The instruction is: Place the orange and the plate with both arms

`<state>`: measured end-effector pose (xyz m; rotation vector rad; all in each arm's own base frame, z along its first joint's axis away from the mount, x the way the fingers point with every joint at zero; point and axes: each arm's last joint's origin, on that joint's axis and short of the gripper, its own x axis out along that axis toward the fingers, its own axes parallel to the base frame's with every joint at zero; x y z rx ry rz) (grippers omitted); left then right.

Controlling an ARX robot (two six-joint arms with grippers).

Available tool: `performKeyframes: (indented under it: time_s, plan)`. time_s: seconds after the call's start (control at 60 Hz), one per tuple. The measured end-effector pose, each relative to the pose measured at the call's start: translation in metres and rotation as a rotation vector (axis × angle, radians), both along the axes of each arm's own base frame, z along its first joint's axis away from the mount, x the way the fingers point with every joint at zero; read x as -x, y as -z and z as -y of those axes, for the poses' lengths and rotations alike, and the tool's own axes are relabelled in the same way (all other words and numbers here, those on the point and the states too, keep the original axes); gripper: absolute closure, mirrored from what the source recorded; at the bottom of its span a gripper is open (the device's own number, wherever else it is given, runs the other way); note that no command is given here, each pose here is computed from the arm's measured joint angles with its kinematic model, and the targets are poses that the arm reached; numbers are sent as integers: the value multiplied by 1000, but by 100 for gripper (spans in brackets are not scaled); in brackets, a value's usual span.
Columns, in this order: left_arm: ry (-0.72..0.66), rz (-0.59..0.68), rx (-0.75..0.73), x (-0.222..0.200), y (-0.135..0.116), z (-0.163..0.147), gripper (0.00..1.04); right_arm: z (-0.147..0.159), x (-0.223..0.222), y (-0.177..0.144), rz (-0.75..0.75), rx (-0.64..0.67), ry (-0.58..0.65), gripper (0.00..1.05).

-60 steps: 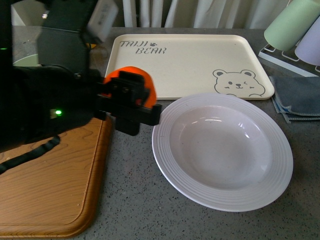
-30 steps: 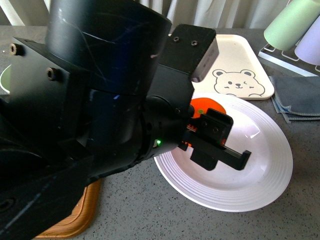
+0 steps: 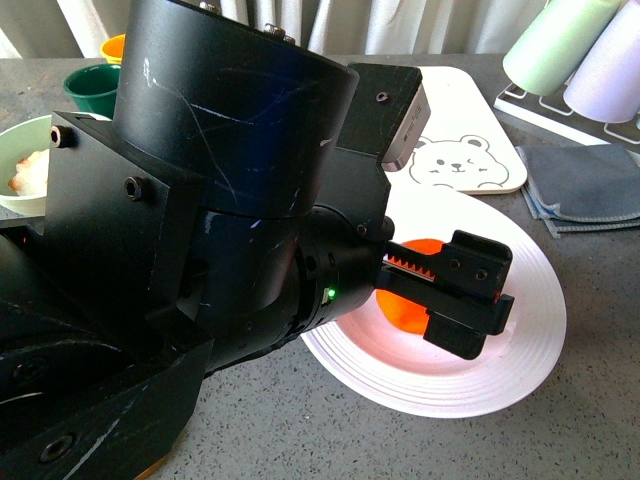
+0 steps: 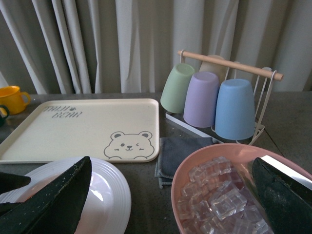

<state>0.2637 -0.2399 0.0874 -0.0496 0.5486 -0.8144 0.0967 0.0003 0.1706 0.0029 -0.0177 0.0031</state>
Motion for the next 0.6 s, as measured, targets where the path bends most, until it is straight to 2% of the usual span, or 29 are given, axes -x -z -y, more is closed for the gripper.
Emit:
performKeyframes:
  time_s: [0.133,0.317,0.467,0.6]
  plan:
    - [-24,-3,22,3,-6,-8,9,0,0,0,0,0,0,9]
    - [-102,32,80,6,-31,-33,9,0,0,0,0,0,0,9]
    - [-214,87,128,12,-55,-71,9,0,0,0,0,0,0,9]
    - [-333,123,149,29,-79,-116,9,0,0,0,0,0,0,9]
